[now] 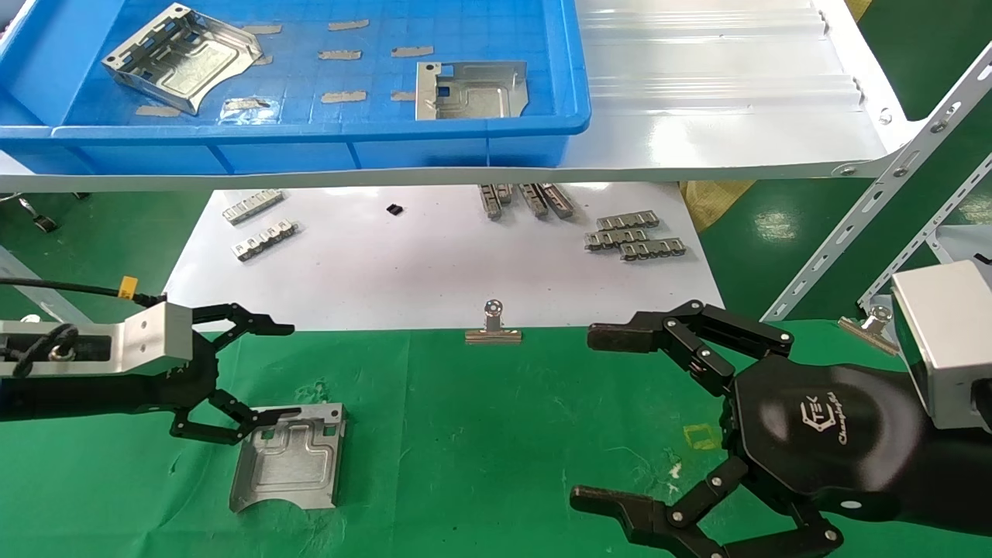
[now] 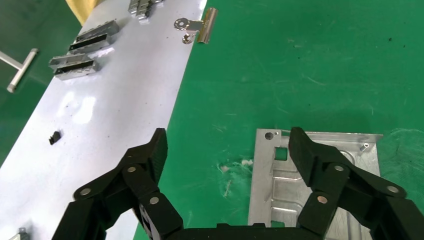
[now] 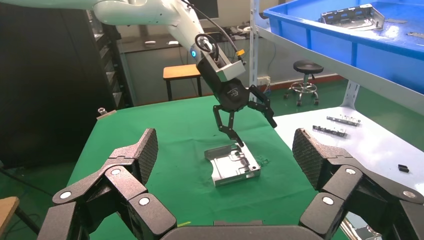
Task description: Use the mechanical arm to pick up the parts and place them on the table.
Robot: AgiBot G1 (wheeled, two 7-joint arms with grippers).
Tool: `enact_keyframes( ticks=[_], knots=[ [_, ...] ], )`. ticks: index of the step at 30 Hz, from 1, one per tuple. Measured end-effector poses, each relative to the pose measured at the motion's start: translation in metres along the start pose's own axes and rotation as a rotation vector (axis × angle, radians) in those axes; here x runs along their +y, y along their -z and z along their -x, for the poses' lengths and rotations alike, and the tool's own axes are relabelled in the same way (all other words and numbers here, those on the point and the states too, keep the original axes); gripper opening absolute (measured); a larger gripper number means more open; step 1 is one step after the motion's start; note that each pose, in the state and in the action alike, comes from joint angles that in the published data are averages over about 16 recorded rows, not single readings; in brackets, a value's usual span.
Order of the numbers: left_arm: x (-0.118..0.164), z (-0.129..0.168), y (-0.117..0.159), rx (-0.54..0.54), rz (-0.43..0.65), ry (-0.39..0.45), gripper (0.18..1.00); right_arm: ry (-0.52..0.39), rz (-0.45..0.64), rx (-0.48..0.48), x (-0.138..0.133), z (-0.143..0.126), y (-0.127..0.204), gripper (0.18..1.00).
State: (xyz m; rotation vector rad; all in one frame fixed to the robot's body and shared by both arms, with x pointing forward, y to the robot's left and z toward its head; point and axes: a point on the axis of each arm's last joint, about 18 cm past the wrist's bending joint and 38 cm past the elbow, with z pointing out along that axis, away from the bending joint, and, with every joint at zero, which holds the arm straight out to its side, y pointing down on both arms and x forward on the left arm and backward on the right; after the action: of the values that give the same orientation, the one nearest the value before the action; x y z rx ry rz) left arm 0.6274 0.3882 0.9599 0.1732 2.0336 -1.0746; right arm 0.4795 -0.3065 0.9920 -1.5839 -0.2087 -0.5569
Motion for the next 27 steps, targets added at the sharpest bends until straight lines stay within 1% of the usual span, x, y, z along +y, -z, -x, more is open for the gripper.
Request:
enact_keyframes(
  ticks=[3,9,15,27],
  knots=[
    [-0.002,-0.001,-0.002,0.0,-0.019,0.008,0.868,0.0,0.0,0.0,0.0,0.0,0.0,1.001],
    [-0.011,-0.006,-0.007,-0.001,-0.078,0.038,0.943,0.0,0.0,0.0,0.0,0.0,0.0,1.001],
    [-0.022,-0.012,-0.011,0.0,-0.146,0.072,0.985,0.0,0.0,0.0,0.0,0.0,0.0,1.001],
    [-0.049,-0.026,-0.009,0.014,-0.274,0.136,1.001,0.0,0.0,0.0,0.0,0.0,0.0,1.001]
  ],
)
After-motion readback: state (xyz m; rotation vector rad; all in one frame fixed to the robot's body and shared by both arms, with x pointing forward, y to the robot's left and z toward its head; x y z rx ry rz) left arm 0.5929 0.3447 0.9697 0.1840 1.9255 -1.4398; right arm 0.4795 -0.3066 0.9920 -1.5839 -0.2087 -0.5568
